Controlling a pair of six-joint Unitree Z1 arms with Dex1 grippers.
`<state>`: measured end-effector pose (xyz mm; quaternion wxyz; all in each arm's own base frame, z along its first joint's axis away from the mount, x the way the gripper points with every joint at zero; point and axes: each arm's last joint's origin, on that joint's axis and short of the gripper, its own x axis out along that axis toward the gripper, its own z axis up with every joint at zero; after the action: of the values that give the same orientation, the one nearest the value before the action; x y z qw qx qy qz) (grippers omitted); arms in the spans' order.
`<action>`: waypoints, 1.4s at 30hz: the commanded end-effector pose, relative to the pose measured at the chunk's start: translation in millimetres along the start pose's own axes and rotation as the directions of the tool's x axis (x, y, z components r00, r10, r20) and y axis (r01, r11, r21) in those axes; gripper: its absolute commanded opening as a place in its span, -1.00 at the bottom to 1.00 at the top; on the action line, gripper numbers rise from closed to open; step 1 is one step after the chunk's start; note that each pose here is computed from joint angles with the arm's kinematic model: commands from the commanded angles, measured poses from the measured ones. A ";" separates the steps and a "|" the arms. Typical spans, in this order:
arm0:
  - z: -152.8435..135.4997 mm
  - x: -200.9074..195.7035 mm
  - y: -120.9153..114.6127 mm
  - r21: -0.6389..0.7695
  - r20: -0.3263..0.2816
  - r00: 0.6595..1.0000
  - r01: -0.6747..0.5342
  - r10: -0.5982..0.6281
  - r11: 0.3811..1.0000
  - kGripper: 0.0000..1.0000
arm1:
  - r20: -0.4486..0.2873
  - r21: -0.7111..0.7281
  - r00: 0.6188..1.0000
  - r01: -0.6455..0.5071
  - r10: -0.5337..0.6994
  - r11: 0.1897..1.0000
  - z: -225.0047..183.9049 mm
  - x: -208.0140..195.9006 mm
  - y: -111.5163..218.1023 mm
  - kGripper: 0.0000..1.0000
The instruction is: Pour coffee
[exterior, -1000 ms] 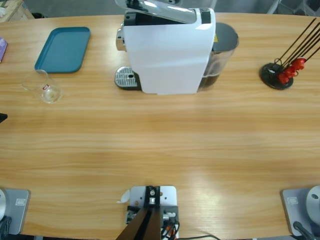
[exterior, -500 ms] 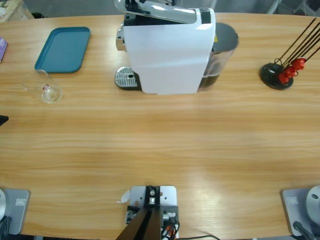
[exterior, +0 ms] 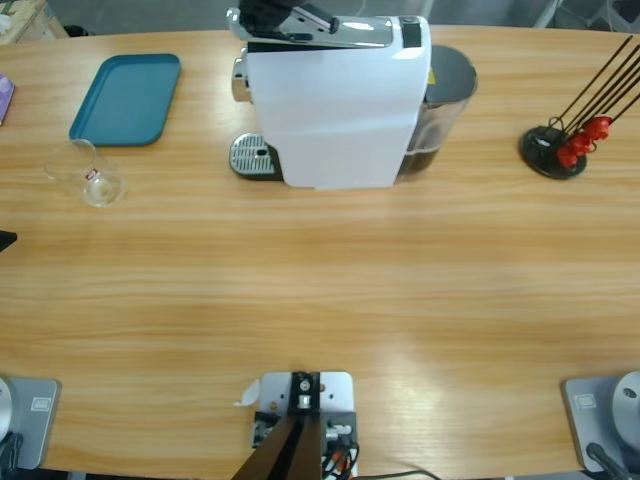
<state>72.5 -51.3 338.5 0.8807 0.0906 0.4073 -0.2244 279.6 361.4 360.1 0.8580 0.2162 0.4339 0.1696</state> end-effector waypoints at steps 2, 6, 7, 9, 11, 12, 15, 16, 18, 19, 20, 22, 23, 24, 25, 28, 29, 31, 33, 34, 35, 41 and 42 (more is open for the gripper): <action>-8.5 2.8 2.1 0.015 -0.004 1.000 -0.018 0.018 1.000 1.00 | -0.261 -0.108 0.933 0.227 -0.248 0.968 -83.2 89.7 -50.6 -1.00; -9.3 1.5 2.4 0.014 0.002 1.000 -0.019 0.019 1.000 1.00 | -0.274 -0.111 0.926 0.237 -0.259 0.965 -90.2 92.1 -59.2 -1.00; -9.3 1.1 2.6 0.014 0.004 1.000 -0.021 0.021 1.000 1.00 | -0.269 -0.109 0.929 0.232 -0.253 0.967 -89.0 90.3 -58.2 -1.00; -9.1 1.2 2.6 0.014 0.004 1.000 -0.022 0.022 1.000 1.00 | -0.231 -0.130 0.944 0.209 -0.235 0.969 -81.6 84.1 -51.8 -1.00; -8.6 0.5 2.7 0.014 0.008 1.000 -0.024 0.024 1.000 1.00 | -0.147 -0.193 0.970 0.164 -0.193 0.967 -67.3 70.5 -40.6 -1.00; -8.6 0.3 2.7 0.014 0.009 1.000 -0.024 0.024 1.000 1.00 | -0.109 -0.220 0.981 0.136 -0.163 0.966 -59.3 62.2 -34.6 -0.85; -8.5 -0.4 2.8 0.013 0.017 1.000 -0.023 0.023 1.000 1.00 | -0.010 -0.312 0.997 0.069 -0.076 0.947 -27.0 18.2 -18.7 0.88; -7.8 -0.7 2.8 0.012 0.022 0.999 -0.023 0.023 1.000 1.00 | 0.019 -0.345 0.999 0.043 -0.038 0.938 -13.9 1.1 -15.2 0.97; -5.7 -2.5 2.5 0.011 0.034 0.999 -0.020 0.020 1.000 1.00 | 0.043 -0.401 0.998 -0.022 0.043 0.916 9.8 -32.3 -15.7 1.00; -4.7 -3.7 2.5 0.010 0.042 0.999 -0.019 0.019 1.000 1.00 | 0.041 -0.423 0.995 -0.062 0.087 0.904 19.7 -48.6 -18.3 1.00; -3.7 -4.8 2.5 0.009 0.048 0.999 -0.018 0.018 1.000 1.00 | 0.040 -0.443 0.990 -0.101 0.132 0.891 27.0 -65.3 -19.9 1.00; -3.6 -8.2 2.6 0.008 0.063 0.998 -0.012 0.012 1.000 1.00 | 0.042 -0.490 0.977 -0.163 0.210 0.857 34.6 -97.0 -20.1 1.00; -4.2 -10.4 2.5 0.008 0.072 0.997 -0.002 0.001 1.000 1.00 | 0.036 -0.509 0.971 -0.187 0.238 0.840 35.0 -110.3 -20.4 1.00; -5.1 -12.6 2.0 0.007 0.080 0.997 0.017 -0.017 1.000 1.00 | 0.022 -0.537 0.966 -0.207 0.259 0.818 32.7 -123.3 -23.4 1.00; -5.7 -13.0 1.6 0.000 0.078 0.997 0.028 -0.028 1.000 1.00 | 0.006 -0.556 0.964 -0.219 0.267 0.802 28.6 -130.2 -28.2 1.00; -7.5 -8.9 0.2 -0.023 0.038 0.998 0.049 -0.048 0.999 1.00 | -0.079 -0.582 0.956 -0.275 0.284 0.765 11.0 -146.7 -53.0 1.00; -8.3 -8.7 -0.3 -0.023 0.032 0.998 0.059 -0.059 0.998 1.00 | -0.123 -0.574 0.944 -0.319 0.305 0.755 7.9 -157.7 -66.4 1.00; -9.3 -9.2 -0.7 -0.021 0.027 0.997 0.072 -0.071 0.997 1.00 | -0.148 -0.595 0.949 -0.309 0.277 0.742 1.8 -186.4 -91.1 1.00; -11.0 -8.1 -0.6 -0.011 0.021 0.997 0.074 -0.074 0.997 1.00 | -0.164 -0.677 0.970 -0.244 0.180 0.695 -9.2 -207.7 -108.6 1.00; -12.1 -5.8 0.3 -0.006 0.011 0.998 0.063 -0.063 0.998 1.00 | -0.167 -0.713 0.977 -0.211 0.130 0.669 -15.2 -213.8 -117.7 1.00; -12.1 -2.1 2.6 -0.004 -0.003 0.999 0.033 -0.033 0.999 1.00 | -0.163 -0.743 0.983 -0.182 0.090 0.644 -21.3 -217.8 -126.6 1.00; -3.4 14.9 25.5 -0.089 -0.085 0.982 -0.177 0.169 0.980 1.00 | -0.049 -0.798 0.997 -0.001 -0.064 0.603 -42.0 -233.5 -163.1 1.00; -0.4 21.0 28.6 -0.099 -0.100 0.977 -0.196 0.186 0.976 1.00 | -0.059 -0.798 0.995 -0.001 -0.076 0.602 -45.7 -233.2 -167.1 1.00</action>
<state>71.4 -39.9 341.2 0.8926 0.0782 0.3937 -0.2051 154.4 154.5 423.2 0.8402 -0.1583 0.3470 0.3854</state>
